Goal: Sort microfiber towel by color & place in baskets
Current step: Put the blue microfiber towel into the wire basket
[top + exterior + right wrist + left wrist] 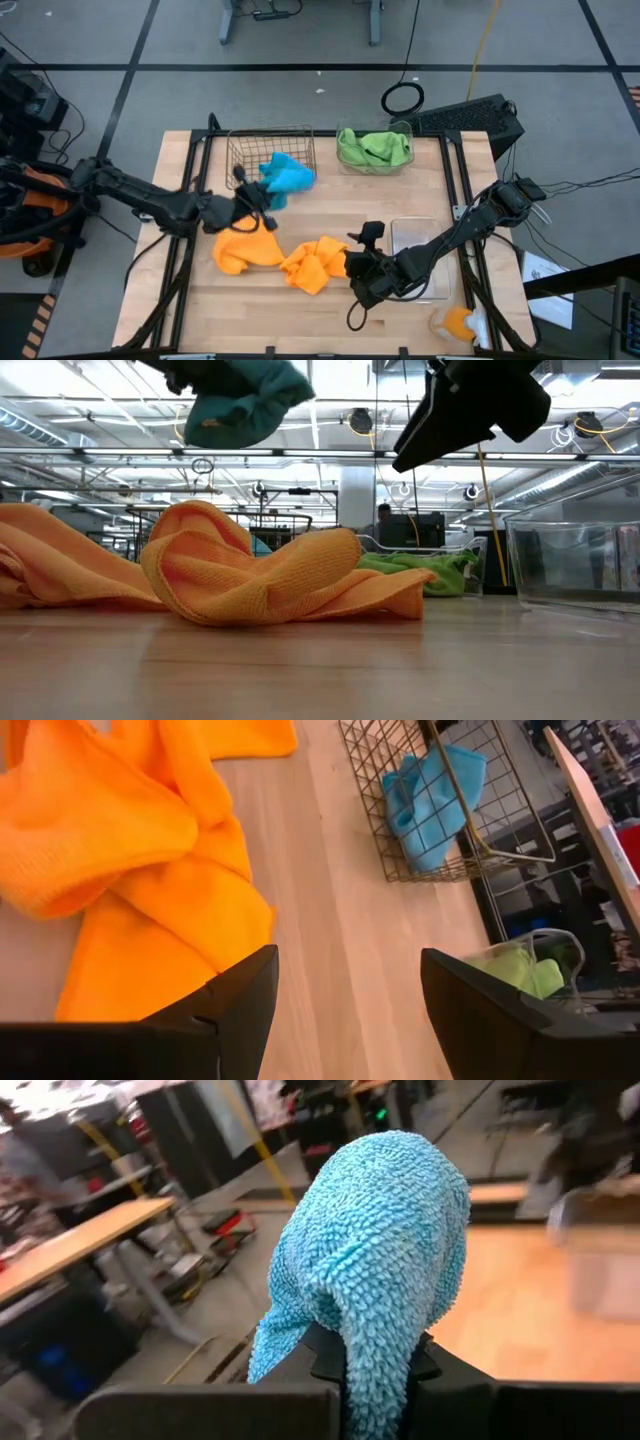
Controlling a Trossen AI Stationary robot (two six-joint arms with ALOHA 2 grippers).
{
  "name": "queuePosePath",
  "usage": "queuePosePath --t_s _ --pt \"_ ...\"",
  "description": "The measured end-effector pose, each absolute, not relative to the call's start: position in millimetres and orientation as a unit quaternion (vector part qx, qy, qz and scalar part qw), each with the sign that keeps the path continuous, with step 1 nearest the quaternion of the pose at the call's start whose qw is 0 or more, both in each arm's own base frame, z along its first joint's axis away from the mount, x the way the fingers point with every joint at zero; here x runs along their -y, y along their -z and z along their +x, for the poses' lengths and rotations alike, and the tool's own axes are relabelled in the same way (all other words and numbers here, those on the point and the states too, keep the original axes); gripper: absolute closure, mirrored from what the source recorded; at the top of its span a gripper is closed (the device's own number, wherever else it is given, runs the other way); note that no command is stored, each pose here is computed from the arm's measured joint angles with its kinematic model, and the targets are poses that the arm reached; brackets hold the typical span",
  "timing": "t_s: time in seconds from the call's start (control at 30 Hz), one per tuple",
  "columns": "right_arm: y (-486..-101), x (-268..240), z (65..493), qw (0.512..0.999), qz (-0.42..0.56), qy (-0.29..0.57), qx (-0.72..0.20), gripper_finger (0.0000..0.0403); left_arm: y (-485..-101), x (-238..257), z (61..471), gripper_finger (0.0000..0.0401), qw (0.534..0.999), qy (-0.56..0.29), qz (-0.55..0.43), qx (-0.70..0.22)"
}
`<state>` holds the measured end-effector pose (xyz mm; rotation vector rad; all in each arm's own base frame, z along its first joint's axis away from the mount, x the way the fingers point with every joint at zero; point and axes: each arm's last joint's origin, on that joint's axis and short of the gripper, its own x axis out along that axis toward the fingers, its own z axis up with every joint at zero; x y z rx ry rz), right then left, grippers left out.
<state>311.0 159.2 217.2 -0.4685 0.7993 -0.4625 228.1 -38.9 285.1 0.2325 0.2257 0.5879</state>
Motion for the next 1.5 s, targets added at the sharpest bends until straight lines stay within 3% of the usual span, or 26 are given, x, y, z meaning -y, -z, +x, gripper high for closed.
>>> queuePosePath --t_s 0.33,0.53,0.7,0.9,1.5 --pt "-218.7 -160.9 314.3 0.875 -0.227 0.214 -0.371 0.0167 -269.8 -19.5 222.5 0.0376 0.933 -0.284 0.072 -0.209" --pt "-218.8 -157.9 315.8 0.872 -0.230 0.216 -0.374 0.0167 -266.7 -63.8 213.4 0.0376 0.901 -0.340 0.094 -0.251" --pt "-218.8 -157.5 316.0 0.874 -0.223 0.219 -0.372 0.0167 -252.5 -95.3 199.9 0.0376 0.904 -0.292 0.023 -0.310" --pt "-218.9 -157.5 316.3 0.874 -0.223 0.219 -0.371 0.0167 -243.9 -120.6 182.3 0.0375 0.872 -0.342 -0.020 -0.349" --pt "-220.2 -147.5 323.9 0.877 -0.207 0.234 -0.364 0.0167 -237.3 -135.6 181.9 0.0247 0.874 -0.341 -0.070 -0.339"
